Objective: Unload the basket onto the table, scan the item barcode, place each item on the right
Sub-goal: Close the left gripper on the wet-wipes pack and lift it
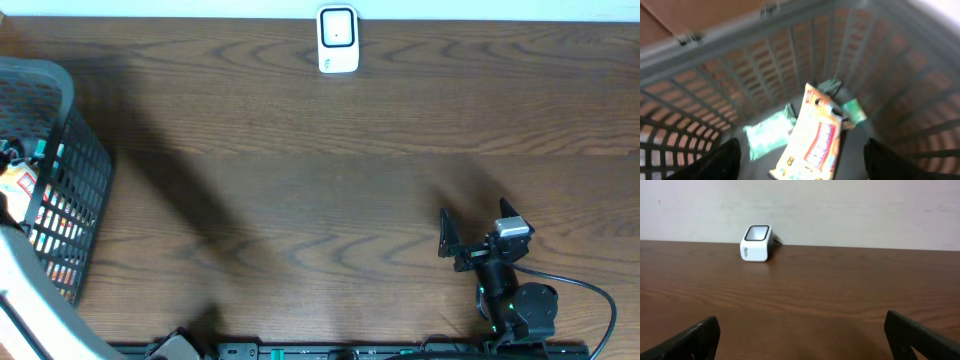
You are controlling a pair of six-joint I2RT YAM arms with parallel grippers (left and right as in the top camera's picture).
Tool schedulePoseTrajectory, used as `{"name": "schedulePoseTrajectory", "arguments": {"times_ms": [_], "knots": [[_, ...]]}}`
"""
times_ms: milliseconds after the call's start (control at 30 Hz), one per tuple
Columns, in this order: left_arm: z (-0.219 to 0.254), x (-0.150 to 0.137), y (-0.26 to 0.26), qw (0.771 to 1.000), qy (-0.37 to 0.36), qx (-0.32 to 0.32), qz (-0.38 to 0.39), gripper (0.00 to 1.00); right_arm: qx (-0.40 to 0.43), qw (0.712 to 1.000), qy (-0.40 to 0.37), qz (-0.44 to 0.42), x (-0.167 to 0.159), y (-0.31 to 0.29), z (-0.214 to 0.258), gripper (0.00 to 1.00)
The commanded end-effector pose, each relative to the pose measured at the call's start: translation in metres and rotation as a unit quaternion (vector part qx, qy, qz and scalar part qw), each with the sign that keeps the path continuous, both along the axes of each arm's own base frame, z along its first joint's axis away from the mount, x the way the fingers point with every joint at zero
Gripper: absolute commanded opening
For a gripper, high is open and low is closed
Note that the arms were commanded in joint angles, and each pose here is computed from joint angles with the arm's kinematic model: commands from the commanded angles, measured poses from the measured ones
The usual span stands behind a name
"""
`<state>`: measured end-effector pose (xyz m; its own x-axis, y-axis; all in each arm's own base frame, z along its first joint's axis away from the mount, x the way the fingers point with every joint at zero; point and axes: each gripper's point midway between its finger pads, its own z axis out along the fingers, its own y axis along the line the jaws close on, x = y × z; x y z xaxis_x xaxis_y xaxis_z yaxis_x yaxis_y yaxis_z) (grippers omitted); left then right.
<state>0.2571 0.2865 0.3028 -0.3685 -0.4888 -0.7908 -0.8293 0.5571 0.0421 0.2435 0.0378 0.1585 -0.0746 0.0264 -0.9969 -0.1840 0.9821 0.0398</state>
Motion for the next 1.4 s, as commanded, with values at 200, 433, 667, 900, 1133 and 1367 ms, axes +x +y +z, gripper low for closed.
{"name": "schedulePoseTrajectory", "arguments": {"times_ms": [200, 433, 667, 900, 1133, 1367], "knots": [[-0.085, 0.019, 0.026, 0.991, 0.119, -0.059, -0.024, 0.82, -0.007, 1.000, -0.001, 0.002, 0.000, 0.001, 0.000, 0.99], [-0.160, 0.035, 0.040, 0.978, 0.172, -0.114, -0.028, 0.84, -0.007, 1.000, -0.001, 0.002, 0.000, 0.001, 0.000, 0.99], [-0.198, 0.061, 0.038, 0.973, 0.160, -0.149, -0.077, 0.85, -0.007, 1.000, -0.001, 0.002, 0.000, 0.001, 0.000, 0.99], [-0.198, 0.088, 0.030, 0.971, 0.112, -0.160, -0.138, 0.86, -0.007, 1.000, -0.001, 0.002, 0.000, 0.001, 0.000, 0.99], [-0.190, 0.088, 0.030, 0.970, 0.118, -0.144, -0.154, 0.86, -0.007, 1.000, -0.001, 0.002, 0.000, 0.001, 0.000, 0.99], [-0.189, 0.073, 0.037, 0.973, 0.147, -0.129, -0.125, 0.86, -0.007, 1.000, -0.001, 0.002, 0.000, 0.001, 0.000, 0.99]]}}
